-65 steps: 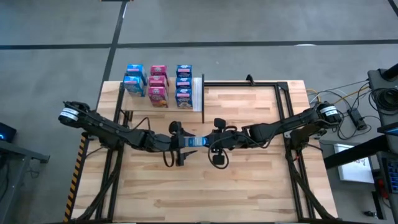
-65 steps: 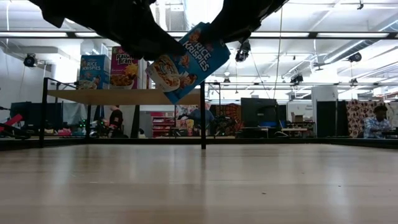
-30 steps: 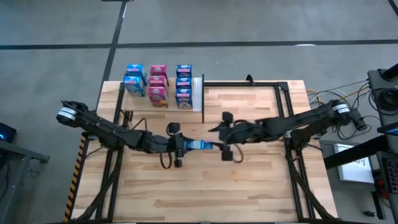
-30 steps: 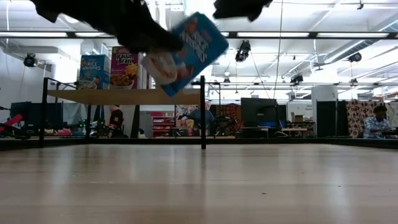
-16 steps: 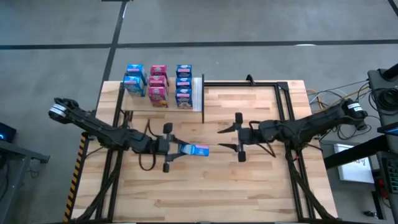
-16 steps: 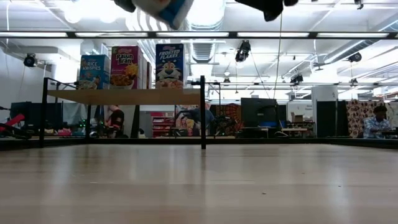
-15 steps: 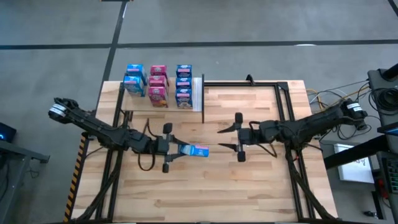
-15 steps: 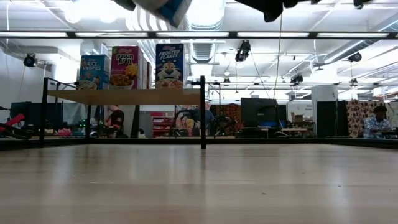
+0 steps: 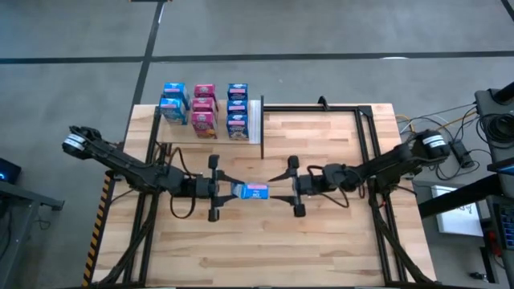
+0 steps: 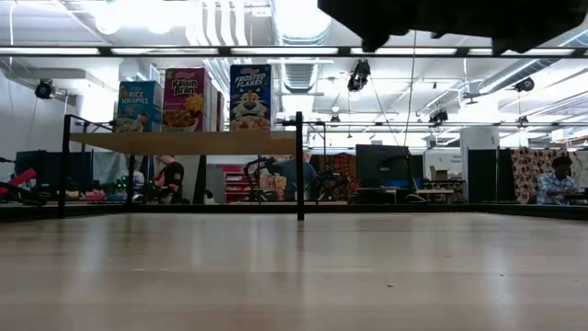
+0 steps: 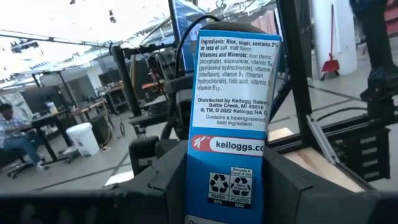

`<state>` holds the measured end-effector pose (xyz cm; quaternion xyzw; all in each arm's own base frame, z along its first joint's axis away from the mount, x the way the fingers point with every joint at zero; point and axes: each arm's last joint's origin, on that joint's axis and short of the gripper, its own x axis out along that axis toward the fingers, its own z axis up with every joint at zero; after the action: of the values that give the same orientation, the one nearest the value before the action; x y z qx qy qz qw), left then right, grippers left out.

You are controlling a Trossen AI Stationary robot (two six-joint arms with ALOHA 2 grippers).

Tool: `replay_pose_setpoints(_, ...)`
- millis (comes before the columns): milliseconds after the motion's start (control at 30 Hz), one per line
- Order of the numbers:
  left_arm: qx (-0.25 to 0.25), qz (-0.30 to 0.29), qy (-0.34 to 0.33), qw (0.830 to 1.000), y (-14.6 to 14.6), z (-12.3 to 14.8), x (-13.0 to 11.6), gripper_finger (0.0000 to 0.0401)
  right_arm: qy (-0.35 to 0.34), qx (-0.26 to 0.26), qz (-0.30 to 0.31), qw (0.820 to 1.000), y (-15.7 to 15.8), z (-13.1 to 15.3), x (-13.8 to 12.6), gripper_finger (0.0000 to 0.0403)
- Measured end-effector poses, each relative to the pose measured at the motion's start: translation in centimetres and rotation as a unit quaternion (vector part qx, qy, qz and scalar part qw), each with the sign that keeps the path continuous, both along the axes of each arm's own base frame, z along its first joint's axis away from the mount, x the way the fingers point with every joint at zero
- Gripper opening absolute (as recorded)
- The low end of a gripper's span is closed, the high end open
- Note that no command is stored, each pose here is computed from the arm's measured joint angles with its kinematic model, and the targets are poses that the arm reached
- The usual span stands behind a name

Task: Stack cereal on shelf
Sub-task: Put the light blue cereal box on the shelf

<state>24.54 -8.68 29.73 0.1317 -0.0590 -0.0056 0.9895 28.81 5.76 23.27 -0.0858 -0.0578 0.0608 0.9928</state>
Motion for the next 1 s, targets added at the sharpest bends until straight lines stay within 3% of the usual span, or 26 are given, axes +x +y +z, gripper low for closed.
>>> replay_pose_setpoints(433, -0.002, 0.002, -0.009, 1.000, 0.0, 0.1, 0.0, 0.0135, -0.025, -0.030, -0.003, 0.999, 1.0, 0.7, 4.5, 0.0268)
replay_pose_setpoints(1000, 0.004, 0.007, -0.004, 1.000, 0.1, 0.0, 0.1, 0.0135, -0.054, -0.027, -0.006, 0.998, 1.2, 2.3, 5.5, 0.0252)
